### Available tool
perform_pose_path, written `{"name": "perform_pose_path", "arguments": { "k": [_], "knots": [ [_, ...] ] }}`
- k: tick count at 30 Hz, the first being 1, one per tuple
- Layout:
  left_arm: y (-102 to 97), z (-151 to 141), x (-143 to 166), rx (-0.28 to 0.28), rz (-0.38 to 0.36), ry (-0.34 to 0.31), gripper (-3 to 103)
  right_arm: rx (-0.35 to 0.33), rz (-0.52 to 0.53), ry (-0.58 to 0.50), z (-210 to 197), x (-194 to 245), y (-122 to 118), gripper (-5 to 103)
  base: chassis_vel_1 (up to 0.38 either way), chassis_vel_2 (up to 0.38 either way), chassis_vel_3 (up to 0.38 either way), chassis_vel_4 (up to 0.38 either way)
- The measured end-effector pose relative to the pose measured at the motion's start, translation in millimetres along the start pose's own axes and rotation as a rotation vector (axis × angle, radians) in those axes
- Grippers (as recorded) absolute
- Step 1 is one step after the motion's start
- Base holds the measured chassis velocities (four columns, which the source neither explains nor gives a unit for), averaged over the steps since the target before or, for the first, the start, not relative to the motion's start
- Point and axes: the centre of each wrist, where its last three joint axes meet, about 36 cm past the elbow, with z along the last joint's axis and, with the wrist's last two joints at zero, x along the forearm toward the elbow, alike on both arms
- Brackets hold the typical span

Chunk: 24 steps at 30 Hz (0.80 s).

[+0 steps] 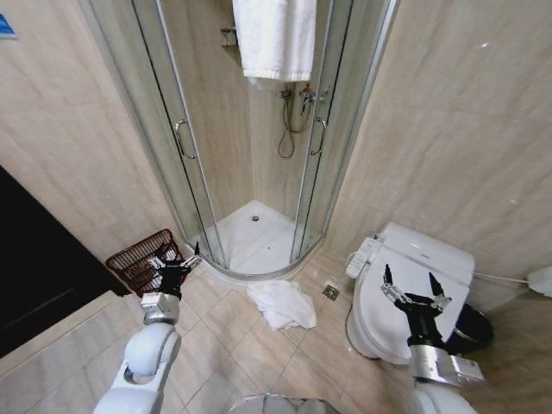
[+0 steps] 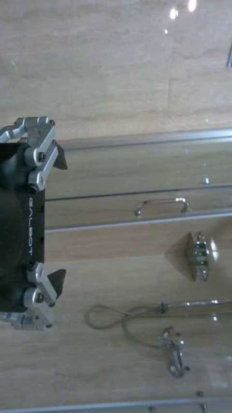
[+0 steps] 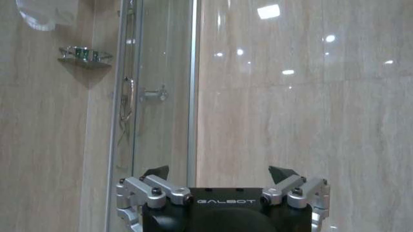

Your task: Discard the used towel into the hamper.

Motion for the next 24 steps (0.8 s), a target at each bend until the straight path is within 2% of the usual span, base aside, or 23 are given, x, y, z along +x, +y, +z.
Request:
{"name": "perform_pose_path", "arguments": {
  "k": [24],
  "knots": [
    [-5.4, -1.9, -11.8, -0.009, -0.021, 0.023, 100, -0.002, 0.004, 0.007, 6.9, -6.2, -3.1, 100, 0.015, 0.019, 0.019, 0.018]
  ]
}}
